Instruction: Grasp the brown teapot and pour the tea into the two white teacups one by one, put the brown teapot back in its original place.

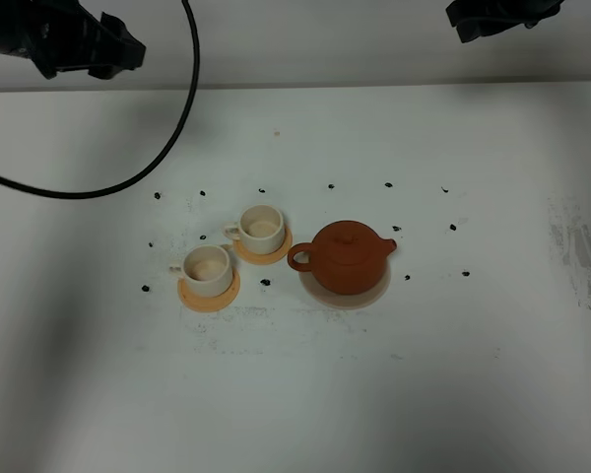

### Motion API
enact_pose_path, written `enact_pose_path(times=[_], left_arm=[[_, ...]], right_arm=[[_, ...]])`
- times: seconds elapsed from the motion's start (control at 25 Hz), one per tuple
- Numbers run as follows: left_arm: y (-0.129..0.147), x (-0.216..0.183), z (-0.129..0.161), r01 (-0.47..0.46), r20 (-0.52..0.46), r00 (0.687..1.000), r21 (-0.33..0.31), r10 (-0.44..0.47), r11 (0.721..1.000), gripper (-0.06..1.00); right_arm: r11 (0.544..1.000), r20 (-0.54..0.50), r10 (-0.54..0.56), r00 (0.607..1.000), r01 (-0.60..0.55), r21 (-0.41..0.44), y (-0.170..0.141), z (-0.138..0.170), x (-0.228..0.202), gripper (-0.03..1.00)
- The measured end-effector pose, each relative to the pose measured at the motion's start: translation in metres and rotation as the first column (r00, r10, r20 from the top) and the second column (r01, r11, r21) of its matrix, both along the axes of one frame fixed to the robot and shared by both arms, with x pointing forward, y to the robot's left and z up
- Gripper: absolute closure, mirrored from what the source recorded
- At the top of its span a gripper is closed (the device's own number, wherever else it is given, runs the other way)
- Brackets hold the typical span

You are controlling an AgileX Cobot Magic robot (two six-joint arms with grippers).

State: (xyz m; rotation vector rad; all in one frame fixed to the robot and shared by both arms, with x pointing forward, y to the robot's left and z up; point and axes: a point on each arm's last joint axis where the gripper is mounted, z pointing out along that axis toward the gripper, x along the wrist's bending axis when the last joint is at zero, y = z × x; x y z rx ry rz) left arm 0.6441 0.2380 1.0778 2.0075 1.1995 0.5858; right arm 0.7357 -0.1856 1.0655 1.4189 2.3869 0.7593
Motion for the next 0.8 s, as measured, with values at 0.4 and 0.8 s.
enact_pose_path(times=[0.4, 0.8], left_arm=[[0.016, -0.096, 0.081, -0.065, 0.276, 0.959, -0.017, 0.067, 0.998, 0.33], [0.058, -0.204, 0.08, -0.246, 0.294, 0.92, -0.075, 0.258, 0.966, 0.42]], right_arm=[[0.997, 0.063, 0.081, 0.995, -0.081, -0.002, 0.032, 0.068, -0.065, 0.46], [0.993, 0.098, 0.109, 0.989, -0.112, 0.024, 0.043, 0.076, -0.115, 0.46]])
